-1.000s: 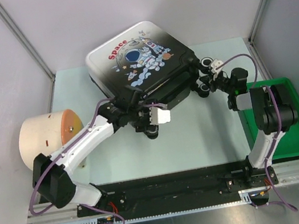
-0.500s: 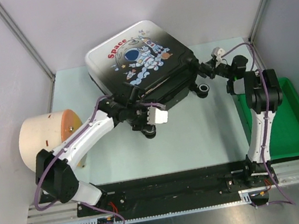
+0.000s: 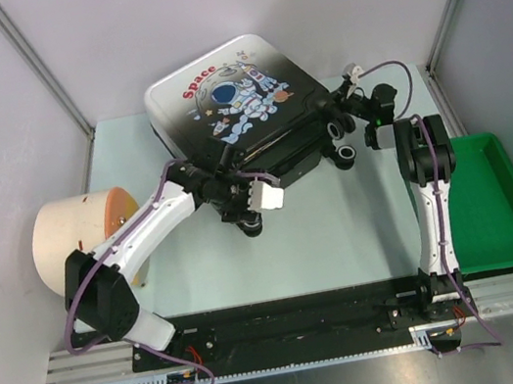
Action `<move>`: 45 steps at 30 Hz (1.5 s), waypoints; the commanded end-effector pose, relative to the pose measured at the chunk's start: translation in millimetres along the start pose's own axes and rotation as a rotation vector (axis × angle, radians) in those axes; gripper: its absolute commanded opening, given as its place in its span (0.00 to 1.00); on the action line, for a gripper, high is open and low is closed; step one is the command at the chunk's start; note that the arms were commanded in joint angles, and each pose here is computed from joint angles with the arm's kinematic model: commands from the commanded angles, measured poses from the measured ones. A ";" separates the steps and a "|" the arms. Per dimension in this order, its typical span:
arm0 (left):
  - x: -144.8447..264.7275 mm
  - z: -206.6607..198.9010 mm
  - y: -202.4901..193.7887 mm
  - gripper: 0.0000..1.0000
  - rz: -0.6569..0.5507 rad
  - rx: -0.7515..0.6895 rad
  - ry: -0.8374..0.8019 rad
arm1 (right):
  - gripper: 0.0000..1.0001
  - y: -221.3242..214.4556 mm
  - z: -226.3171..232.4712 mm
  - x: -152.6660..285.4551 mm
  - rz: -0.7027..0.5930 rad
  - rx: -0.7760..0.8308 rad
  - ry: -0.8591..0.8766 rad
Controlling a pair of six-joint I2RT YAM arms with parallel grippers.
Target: Open, take out, and arrange the luggage
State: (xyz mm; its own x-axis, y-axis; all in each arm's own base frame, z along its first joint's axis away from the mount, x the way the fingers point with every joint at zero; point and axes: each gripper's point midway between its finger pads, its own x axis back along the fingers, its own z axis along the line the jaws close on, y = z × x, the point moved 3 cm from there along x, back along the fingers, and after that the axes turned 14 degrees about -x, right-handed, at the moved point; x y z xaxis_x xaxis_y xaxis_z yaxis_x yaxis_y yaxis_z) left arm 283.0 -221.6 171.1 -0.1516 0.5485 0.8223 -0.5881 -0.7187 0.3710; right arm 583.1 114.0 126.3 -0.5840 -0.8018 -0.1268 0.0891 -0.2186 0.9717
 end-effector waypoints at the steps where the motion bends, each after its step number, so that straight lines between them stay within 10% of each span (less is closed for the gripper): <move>1: 2.7 -10.6 -75.0 0.55 0.203 0.217 -0.026 | 0.00 53.9 -3.0 -28.9 -0.154 0.031 -0.092; 5: 29.6 20.4 -37.7 0.81 0.076 0.325 0.107 | 0.43 48.8 -10.0 -28.0 0.010 -0.183 -0.159; 11: 113.1 73.8 37.2 1.00 -0.247 0.481 0.320 | 0.73 46.2 0.0 11.0 0.213 -0.485 -0.288; 26: 201.2 113.2 -127.4 1.00 -0.377 1.473 0.805 | 0.67 -57.0 49.4 70.6 0.447 -1.036 -0.544; 45: 134.9 107.1 -166.7 0.98 -0.411 1.668 0.682 | 0.45 -113.0 146.8 113.4 0.685 -1.196 -0.537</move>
State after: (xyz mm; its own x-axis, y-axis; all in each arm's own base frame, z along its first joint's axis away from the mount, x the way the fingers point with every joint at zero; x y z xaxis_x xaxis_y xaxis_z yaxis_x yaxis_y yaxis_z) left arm 437.1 -67.0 272.3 -0.7362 0.4899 0.4669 0.5627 0.0599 0.8245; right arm 454.7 88.6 52.2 -0.5632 -0.6205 0.5457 0.8070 -0.5551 0.2016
